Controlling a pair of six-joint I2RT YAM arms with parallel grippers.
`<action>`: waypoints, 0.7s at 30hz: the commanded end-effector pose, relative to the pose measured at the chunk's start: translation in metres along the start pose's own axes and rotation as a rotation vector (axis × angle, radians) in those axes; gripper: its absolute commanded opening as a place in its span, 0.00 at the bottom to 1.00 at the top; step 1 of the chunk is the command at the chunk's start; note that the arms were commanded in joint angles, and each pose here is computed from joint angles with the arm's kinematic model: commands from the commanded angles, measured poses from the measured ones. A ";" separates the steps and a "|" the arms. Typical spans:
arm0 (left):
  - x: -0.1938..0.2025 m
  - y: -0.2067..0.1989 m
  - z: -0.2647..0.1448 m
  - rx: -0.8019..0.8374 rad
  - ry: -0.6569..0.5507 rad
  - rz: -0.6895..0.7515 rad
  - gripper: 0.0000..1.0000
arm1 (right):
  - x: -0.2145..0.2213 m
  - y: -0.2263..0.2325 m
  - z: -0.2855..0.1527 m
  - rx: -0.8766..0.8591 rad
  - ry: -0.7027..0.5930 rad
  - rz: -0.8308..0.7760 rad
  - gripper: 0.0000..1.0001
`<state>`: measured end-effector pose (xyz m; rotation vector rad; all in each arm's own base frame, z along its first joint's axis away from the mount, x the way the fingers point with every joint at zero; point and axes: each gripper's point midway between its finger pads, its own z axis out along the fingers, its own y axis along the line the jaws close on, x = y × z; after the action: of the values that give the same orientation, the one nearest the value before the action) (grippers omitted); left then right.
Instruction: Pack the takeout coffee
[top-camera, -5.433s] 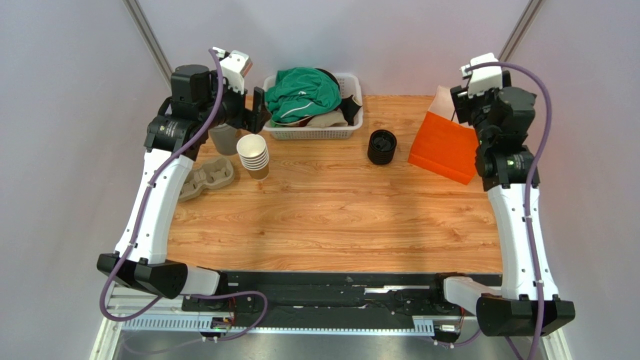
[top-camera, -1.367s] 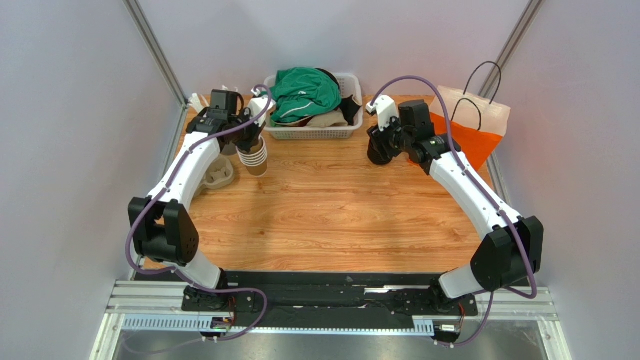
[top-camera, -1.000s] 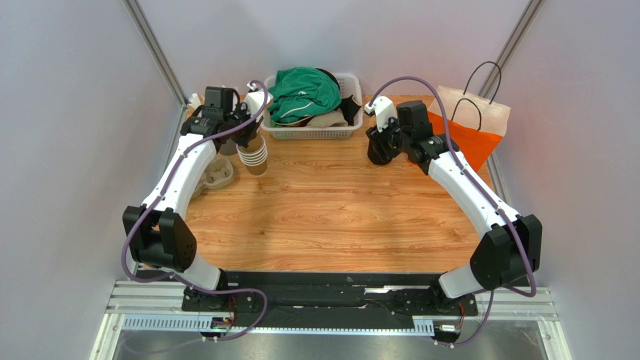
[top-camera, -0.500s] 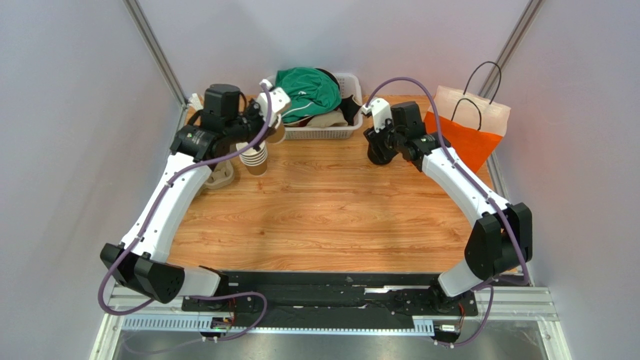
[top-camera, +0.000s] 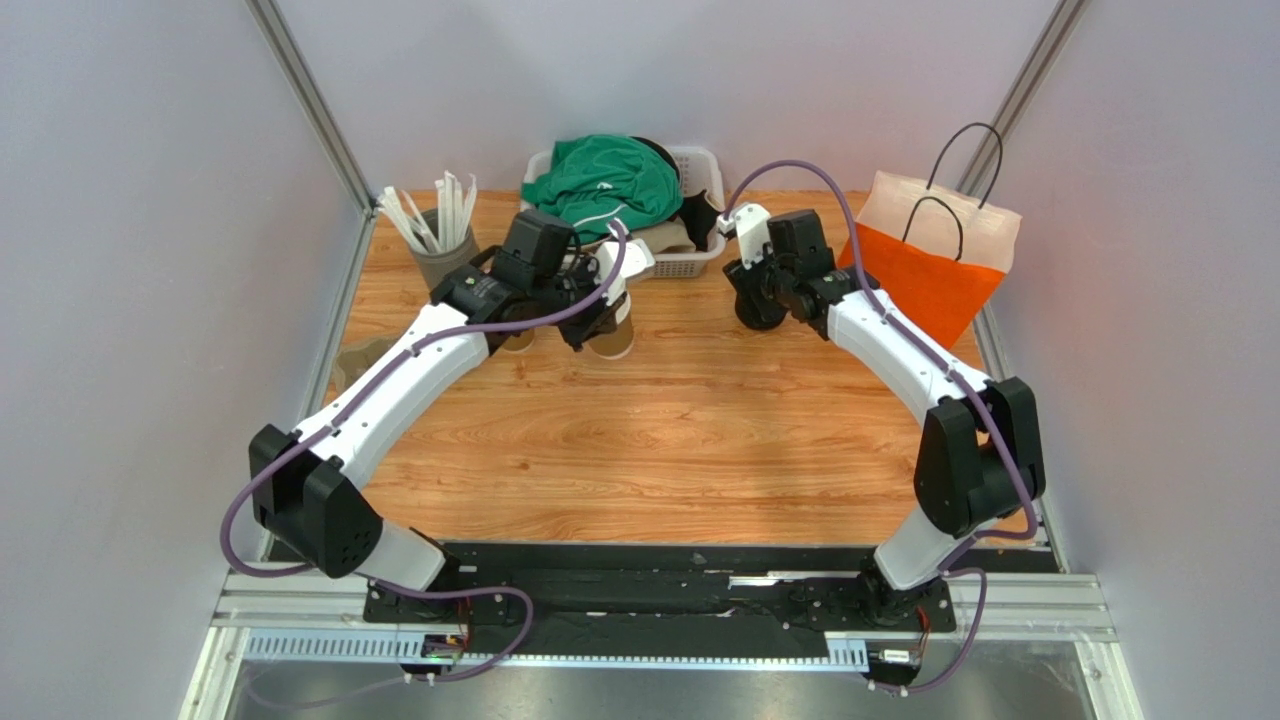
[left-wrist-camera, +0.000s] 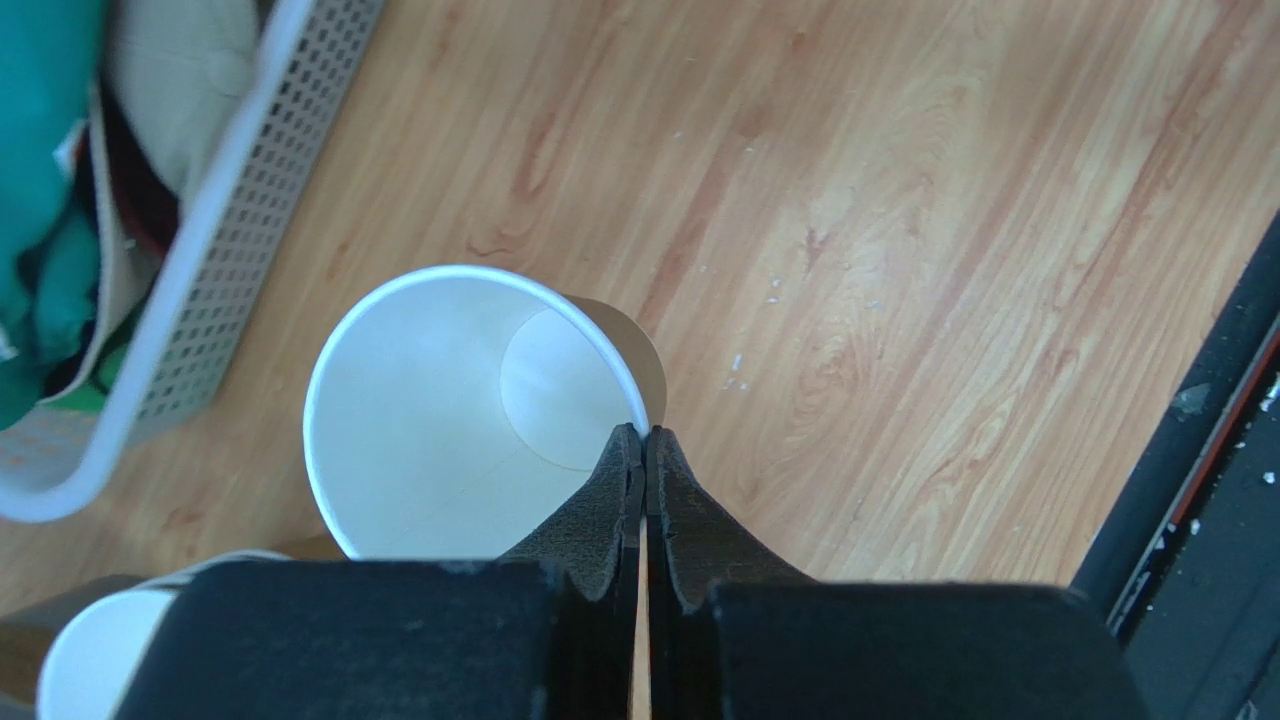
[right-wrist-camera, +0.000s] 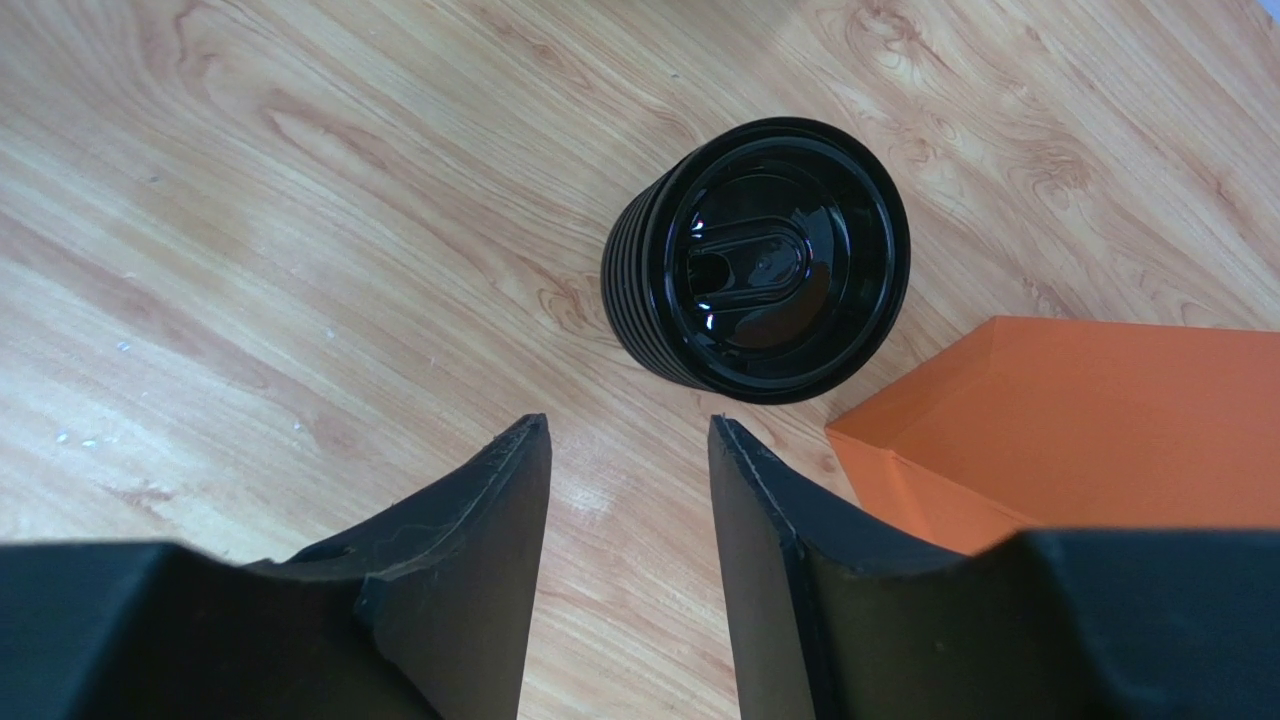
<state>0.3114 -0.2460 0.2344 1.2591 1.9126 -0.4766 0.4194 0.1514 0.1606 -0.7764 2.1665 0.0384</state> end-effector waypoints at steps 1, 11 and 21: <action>-0.017 -0.018 0.018 0.052 -0.070 -0.003 0.00 | -0.009 -0.010 0.016 0.060 -0.035 0.006 0.47; -0.016 -0.040 0.060 0.089 -0.060 0.002 0.00 | -0.031 -0.023 0.035 0.067 -0.045 0.003 0.47; 0.002 -0.063 0.100 0.130 0.010 0.016 0.00 | -0.035 -0.023 0.055 0.051 -0.039 0.019 0.45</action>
<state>0.2912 -0.3270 0.1636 1.3731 1.9331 -0.5869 0.4689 0.1612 0.1405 -0.7558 2.1784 -0.0022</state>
